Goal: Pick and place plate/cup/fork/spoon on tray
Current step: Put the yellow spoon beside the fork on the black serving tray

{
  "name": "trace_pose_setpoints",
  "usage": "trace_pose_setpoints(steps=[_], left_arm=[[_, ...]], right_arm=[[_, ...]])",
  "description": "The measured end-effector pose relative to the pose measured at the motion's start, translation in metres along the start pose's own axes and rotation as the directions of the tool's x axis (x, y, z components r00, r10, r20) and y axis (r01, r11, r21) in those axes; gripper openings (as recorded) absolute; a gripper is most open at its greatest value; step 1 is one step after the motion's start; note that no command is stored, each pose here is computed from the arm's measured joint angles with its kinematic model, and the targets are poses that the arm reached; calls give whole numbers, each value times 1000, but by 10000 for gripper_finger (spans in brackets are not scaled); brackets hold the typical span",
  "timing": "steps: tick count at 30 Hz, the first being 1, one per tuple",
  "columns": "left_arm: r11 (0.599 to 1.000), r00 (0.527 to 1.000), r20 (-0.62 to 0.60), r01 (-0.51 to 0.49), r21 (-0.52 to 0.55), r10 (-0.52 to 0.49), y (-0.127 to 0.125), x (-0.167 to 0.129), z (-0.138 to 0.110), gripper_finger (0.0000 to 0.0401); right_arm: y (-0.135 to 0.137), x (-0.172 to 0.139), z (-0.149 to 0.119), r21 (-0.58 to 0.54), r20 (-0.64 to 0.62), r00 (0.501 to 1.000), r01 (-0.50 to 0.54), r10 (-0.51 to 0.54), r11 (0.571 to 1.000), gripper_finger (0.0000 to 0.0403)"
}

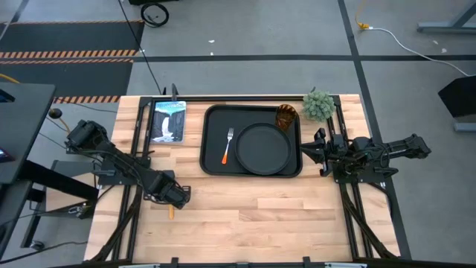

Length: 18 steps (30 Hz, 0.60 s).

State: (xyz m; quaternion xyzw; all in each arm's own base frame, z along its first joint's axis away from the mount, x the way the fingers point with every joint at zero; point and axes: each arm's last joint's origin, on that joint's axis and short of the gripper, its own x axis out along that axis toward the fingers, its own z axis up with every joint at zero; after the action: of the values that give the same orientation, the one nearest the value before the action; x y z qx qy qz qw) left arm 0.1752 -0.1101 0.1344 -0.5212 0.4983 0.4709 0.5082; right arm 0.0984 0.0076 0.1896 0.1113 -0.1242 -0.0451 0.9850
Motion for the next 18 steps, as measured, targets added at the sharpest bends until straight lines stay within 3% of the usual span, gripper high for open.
trace_pose_setpoints(steps=[4, 13, 18], left_arm=[[1000, 1000, 9, 7, -1, -6, 0, 0, 0, 130], [999, 999, 23, 24, -21, -24, -2, 0, 1, 62], [999, 997, 72, 42, -28, -40, -6, -5, 2, 58]], right_arm=[[0, 0, 0, 0, 0, 1000, 0, 0, 1000, 78], [0, 0, 0, 0, 0, 1000, 0, 0, 1000, 78], [0, 0, 0, 0, 0, 1000, 0, 0, 1000, 78]])
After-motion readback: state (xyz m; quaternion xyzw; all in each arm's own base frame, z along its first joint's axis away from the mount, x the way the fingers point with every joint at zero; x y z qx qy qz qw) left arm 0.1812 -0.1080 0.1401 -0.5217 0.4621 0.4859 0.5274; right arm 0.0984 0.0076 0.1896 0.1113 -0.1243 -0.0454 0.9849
